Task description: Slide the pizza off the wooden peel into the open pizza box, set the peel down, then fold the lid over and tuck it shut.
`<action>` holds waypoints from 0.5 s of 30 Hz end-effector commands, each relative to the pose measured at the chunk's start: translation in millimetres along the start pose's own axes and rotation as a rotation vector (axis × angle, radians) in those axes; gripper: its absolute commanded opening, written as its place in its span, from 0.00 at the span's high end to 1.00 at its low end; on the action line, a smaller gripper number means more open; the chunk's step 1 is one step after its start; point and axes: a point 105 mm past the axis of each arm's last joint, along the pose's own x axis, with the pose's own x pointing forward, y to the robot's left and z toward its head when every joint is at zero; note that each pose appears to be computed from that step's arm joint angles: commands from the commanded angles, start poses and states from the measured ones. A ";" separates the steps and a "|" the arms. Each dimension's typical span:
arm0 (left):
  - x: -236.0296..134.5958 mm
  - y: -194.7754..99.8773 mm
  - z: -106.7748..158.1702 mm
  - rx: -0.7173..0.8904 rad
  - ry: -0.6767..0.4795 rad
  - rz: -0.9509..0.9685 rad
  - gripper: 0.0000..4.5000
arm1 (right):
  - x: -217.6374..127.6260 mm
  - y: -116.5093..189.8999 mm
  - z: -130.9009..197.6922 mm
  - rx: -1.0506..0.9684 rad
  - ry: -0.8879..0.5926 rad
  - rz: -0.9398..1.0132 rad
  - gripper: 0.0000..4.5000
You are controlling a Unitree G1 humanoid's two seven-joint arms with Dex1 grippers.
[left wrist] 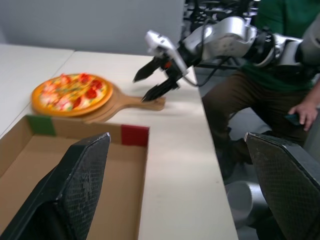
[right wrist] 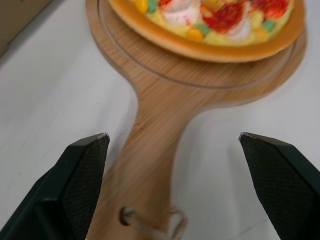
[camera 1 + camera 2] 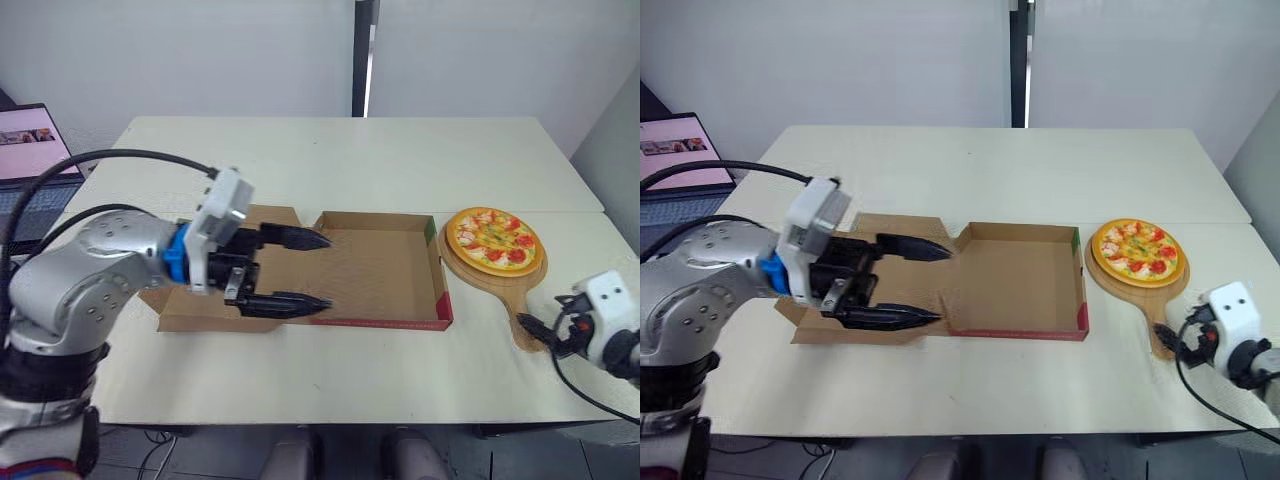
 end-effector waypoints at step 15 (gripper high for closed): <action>8.1 19.5 -4.8 0.054 0.097 0.054 0.00 | 30.3 5.8 7.9 0.041 0.020 -0.074 0.05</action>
